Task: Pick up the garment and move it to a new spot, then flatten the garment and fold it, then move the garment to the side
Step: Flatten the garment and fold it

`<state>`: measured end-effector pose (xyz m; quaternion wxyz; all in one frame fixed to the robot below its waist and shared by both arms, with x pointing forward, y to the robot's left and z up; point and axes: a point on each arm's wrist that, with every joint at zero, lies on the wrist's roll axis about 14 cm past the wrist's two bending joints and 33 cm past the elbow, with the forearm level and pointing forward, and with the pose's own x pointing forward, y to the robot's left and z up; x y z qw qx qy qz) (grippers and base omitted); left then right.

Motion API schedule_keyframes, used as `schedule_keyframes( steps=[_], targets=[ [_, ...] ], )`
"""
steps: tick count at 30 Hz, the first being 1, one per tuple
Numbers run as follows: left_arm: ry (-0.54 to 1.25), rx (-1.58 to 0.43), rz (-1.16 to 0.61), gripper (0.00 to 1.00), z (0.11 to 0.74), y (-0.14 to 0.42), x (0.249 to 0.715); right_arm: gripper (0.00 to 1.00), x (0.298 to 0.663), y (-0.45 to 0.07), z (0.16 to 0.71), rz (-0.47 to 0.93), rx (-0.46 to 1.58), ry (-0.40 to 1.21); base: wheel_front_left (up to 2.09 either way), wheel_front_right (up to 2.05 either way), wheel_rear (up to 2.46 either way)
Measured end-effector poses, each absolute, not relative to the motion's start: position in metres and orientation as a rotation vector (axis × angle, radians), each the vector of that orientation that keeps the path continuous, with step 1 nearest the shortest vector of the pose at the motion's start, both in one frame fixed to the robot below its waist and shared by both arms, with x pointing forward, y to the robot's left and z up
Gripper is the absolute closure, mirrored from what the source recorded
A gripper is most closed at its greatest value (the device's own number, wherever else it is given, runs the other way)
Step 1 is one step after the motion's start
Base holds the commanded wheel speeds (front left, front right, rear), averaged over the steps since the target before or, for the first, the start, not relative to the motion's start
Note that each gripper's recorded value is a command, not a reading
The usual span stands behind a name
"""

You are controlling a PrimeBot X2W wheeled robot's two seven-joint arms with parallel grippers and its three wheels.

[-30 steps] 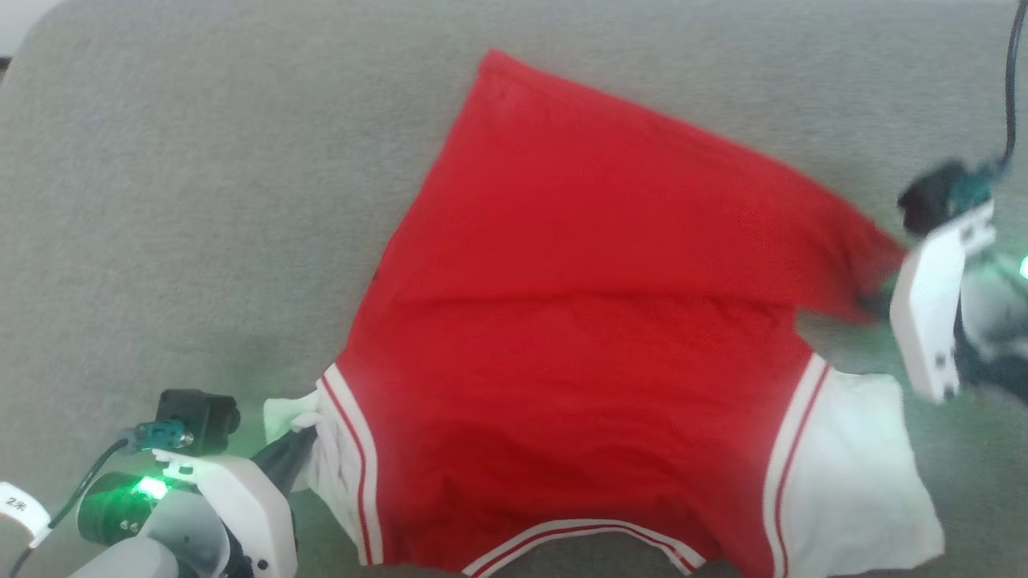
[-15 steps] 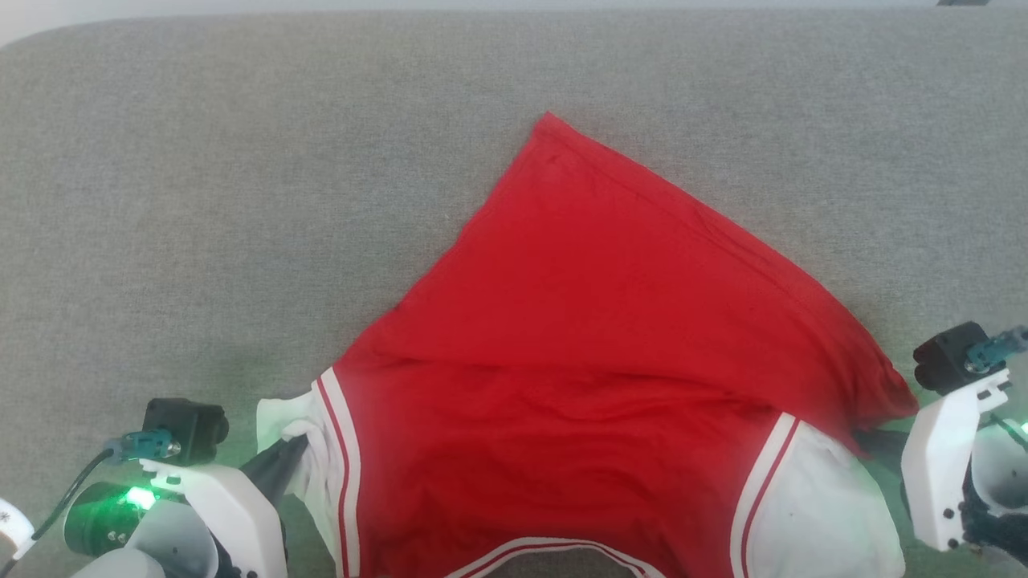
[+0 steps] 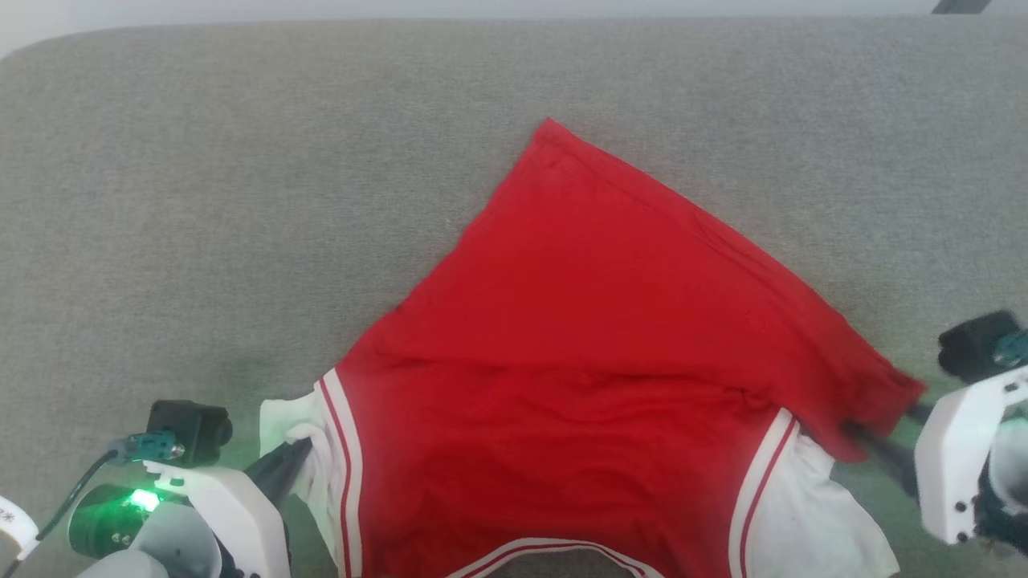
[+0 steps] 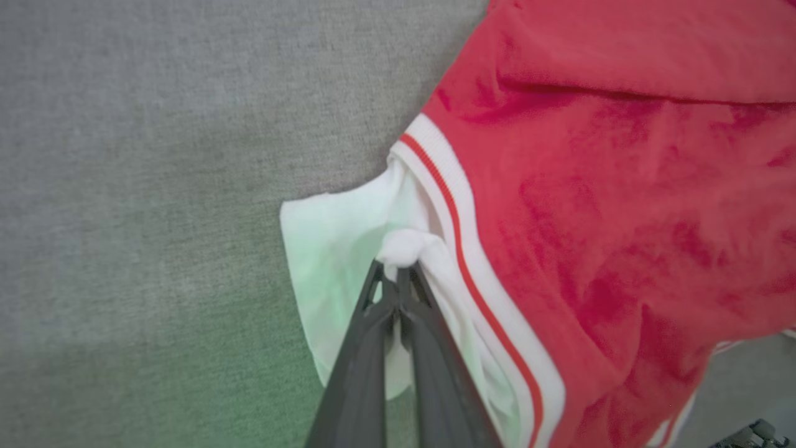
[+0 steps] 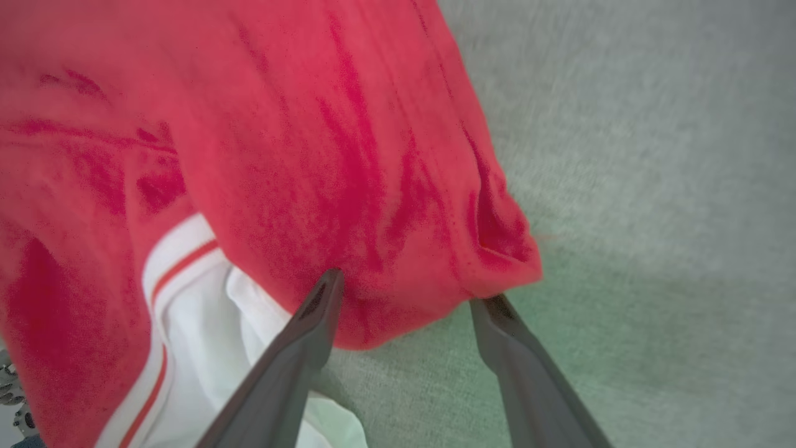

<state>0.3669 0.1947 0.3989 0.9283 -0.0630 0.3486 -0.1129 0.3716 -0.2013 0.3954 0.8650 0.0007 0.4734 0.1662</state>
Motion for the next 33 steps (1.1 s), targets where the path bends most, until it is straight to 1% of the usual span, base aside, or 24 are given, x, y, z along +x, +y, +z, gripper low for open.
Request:
schedule_keyframes(
  steps=[6,9,12,16,19,23,26,31,32,33],
  targets=[
    [0.713,-0.137,-0.221,1.0,0.401,0.196,0.36,0.0,0.408,-0.185,0.443,0.391,-0.054,0.82,0.0,0.0,0.0],
    [0.708,-0.144,-0.219,1.0,0.402,0.195,0.357,0.0,0.436,-0.17,0.468,0.421,-0.095,0.714,0.0,0.0,0.0],
    [0.707,-0.152,-0.216,1.0,0.402,0.195,0.354,0.0,0.464,-0.143,0.488,0.474,-0.099,0.609,0.0,0.0,0.0],
    [0.705,-0.161,-0.204,1.0,0.401,0.197,0.351,0.0,0.5,-0.103,0.5,0.554,-0.111,0.518,0.0,0.0,0.0],
    [0.705,-0.171,-0.198,1.0,0.399,0.197,0.349,0.0,0.526,-0.074,0.5,0.6,-0.126,0.48,0.0,0.0,0.0],
    [0.705,-0.189,-0.189,1.0,0.397,0.196,0.347,0.0,0.548,-0.041,0.481,0.654,-0.15,0.524,0.0,0.0,0.0],
    [0.706,-0.199,-0.179,1.0,0.394,0.197,0.347,0.0,0.562,-0.025,0.464,0.672,-0.182,0.579,0.0,0.0,0.0],
    [0.714,-0.213,-0.16,1.0,0.389,0.2,0.345,0.0,0.573,-0.009,0.43,0.689,-0.256,0.709,0.0,0.0,0.0],
    [0.72,-0.218,-0.15,1.0,0.386,0.202,0.343,0.0,0.572,-0.006,0.415,0.696,-0.282,0.777,0.0,0.0,0.0],
    [0.721,-0.22,-0.142,1.0,0.385,0.204,0.343,0.0,0.572,-0.006,0.407,0.695,-0.286,0.812,0.0,0.0,0.0]
  ],
)
